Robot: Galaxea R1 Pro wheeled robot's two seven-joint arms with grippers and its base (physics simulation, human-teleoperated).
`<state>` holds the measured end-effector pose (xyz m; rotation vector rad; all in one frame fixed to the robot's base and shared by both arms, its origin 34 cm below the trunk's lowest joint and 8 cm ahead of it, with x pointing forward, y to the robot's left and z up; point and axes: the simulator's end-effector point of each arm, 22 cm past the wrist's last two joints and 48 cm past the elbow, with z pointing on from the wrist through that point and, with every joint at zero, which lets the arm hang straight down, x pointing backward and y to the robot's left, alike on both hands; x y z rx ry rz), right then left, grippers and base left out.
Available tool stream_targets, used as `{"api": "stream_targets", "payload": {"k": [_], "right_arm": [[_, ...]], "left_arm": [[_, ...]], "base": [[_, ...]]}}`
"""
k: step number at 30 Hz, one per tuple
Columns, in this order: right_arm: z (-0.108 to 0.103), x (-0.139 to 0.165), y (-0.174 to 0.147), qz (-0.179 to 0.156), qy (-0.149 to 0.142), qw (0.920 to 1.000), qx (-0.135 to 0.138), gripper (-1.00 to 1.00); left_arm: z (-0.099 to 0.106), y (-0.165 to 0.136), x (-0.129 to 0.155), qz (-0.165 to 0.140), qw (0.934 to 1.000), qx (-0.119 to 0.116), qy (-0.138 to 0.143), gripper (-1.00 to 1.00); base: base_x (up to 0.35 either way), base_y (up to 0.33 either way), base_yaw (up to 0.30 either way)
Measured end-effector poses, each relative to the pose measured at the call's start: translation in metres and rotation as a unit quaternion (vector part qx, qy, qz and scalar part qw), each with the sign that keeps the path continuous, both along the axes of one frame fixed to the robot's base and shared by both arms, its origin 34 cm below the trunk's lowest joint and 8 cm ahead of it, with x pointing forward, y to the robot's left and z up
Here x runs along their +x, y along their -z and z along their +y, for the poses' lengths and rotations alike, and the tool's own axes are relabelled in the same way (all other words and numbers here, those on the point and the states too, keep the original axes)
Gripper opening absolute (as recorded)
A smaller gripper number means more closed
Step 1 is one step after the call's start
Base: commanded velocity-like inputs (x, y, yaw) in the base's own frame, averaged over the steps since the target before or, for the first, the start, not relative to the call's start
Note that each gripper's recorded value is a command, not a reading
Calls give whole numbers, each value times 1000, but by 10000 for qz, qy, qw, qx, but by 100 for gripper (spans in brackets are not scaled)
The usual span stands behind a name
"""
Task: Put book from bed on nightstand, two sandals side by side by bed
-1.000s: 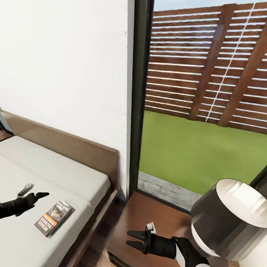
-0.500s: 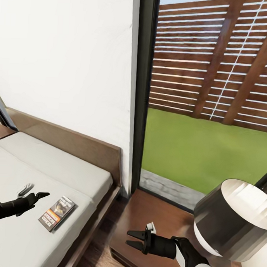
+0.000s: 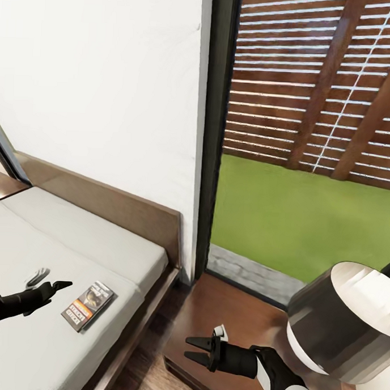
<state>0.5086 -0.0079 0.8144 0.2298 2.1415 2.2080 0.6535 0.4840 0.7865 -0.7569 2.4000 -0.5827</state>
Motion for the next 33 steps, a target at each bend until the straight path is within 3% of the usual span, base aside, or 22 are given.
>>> {"api": "stream_targets", "payload": {"k": [33], "right_arm": [[0,-6,19,261,4,9997,3,100]], "left_arm": [[-9,29,-6,252,9997,-55,41,100]], "base": [[0,0,73]]}}
